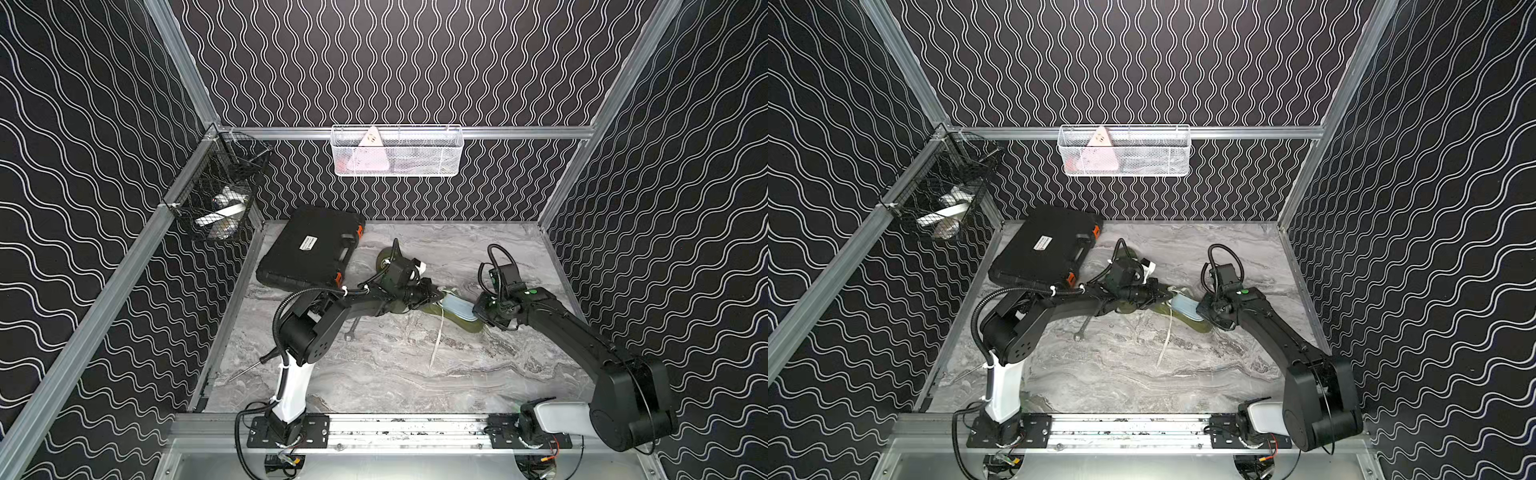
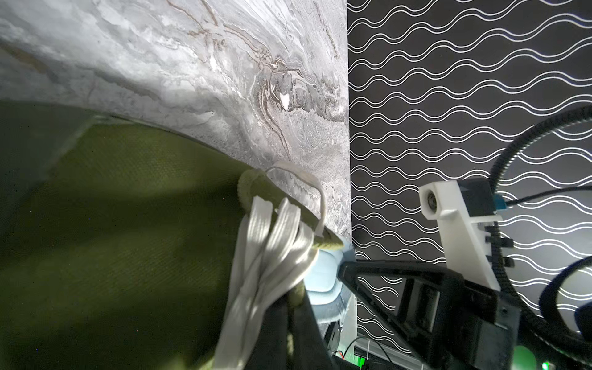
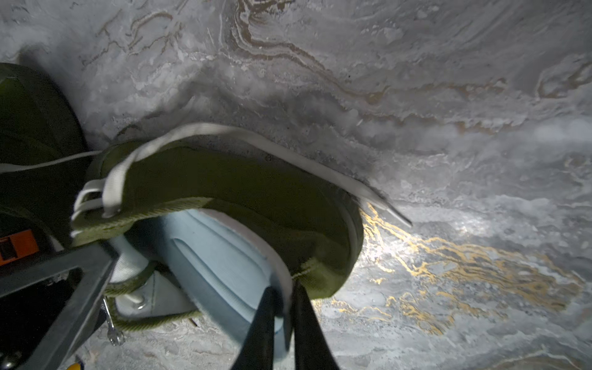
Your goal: Insert the insole into the shoe
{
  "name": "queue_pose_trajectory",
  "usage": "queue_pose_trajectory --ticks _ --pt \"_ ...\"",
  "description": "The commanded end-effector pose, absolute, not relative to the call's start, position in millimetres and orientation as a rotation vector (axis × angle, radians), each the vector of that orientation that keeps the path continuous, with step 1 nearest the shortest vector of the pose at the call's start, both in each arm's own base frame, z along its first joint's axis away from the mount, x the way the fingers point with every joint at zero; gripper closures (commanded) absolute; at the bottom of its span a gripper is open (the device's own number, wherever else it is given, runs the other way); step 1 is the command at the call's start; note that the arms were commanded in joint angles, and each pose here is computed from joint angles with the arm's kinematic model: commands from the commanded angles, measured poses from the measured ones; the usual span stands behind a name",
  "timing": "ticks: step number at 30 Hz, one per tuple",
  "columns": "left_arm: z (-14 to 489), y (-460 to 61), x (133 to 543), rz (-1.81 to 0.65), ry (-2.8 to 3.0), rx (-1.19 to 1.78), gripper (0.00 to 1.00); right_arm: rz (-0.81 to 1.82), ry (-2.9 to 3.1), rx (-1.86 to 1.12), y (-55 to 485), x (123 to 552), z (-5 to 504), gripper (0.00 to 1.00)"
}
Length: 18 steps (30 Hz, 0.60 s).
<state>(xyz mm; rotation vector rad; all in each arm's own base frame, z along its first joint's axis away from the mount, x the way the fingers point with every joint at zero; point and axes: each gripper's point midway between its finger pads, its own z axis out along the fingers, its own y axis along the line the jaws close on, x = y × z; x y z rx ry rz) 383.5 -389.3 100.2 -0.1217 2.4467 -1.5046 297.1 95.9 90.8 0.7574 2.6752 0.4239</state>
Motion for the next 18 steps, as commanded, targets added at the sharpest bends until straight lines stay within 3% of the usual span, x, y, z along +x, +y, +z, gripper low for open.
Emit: queue_pose_trajectory --ticks 1,4,18 --pt "112 -395 386 -1.564 2.393 -0.099 1.0 0.473 2.649 0.737 102 307 93 0.95" --pt "112 -397 384 -1.573 2.396 -0.096 1.0 0.455 2.659 0.705 103 311 91 1.0" --pt "110 -402 383 -1.607 2.401 -0.089 1.0 0.451 2.771 0.547 125 320 73 1.0"
